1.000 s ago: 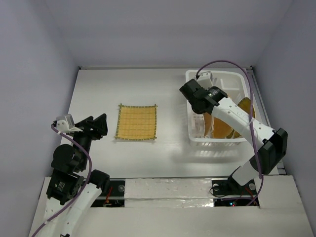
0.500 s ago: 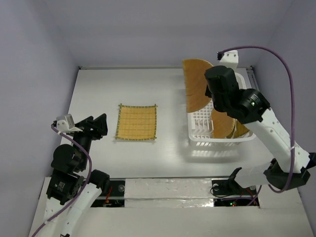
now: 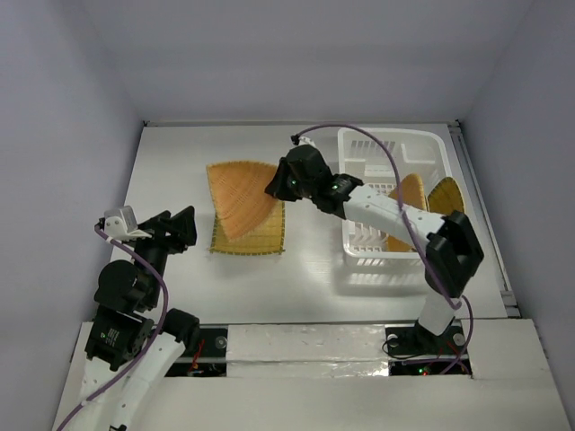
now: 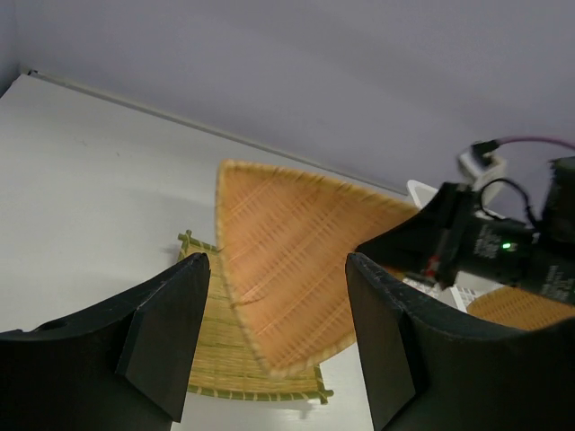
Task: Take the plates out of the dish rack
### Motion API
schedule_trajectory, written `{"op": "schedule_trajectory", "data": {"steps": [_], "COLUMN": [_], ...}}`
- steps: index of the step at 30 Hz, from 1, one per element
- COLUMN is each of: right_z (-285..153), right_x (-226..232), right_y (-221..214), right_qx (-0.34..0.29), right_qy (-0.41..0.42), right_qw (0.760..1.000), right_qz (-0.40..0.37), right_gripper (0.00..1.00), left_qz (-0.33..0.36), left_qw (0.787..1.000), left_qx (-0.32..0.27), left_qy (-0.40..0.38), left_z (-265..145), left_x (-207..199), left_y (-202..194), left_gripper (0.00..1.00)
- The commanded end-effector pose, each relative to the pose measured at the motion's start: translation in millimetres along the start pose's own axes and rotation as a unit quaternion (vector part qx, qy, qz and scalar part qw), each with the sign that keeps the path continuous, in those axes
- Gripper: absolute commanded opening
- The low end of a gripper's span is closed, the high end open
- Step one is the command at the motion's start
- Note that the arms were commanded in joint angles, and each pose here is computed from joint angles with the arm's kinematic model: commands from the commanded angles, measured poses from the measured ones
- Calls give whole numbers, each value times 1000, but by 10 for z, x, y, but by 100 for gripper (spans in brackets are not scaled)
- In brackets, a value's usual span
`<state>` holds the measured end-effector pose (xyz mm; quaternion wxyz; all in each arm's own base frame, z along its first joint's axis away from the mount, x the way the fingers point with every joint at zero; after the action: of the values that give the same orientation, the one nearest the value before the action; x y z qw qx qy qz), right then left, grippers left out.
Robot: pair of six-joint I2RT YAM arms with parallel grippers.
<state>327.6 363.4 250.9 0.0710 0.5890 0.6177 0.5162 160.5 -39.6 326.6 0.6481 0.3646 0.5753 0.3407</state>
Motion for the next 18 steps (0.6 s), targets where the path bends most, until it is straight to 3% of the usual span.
{"op": "schedule_trajectory", "data": {"steps": [1, 8, 18], "right_z": [-19, 527, 635], "right_x": [589, 299, -38], "right_y": [341, -181, -619], "right_qx": [-58, -13, 21], "right_qy": [137, 105, 70], "right_qw": [985, 985, 987], "right_qz": [92, 134, 146], "right_gripper": [0, 0, 0], "left_qz": [2, 2, 2], "left_qw": [1000, 1000, 1000], "left_qx": [-8, -7, -8], "left_qy": [-7, -6, -10], "left_z": [45, 50, 50], "left_x": [-31, -29, -40], "left_y": [19, 11, 15], "left_gripper": [59, 59, 59]}}
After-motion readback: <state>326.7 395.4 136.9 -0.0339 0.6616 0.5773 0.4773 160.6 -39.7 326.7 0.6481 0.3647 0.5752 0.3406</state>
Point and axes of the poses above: each gripper's point midway between its finger pads, its own z axis out along the fingers, its own x axis along the line the jaws close on, y = z × x, the point moved 4 cm from there along -z, back along the fingers, and after that the axes turned 4 degrees about -z, right-handed, at the moved point
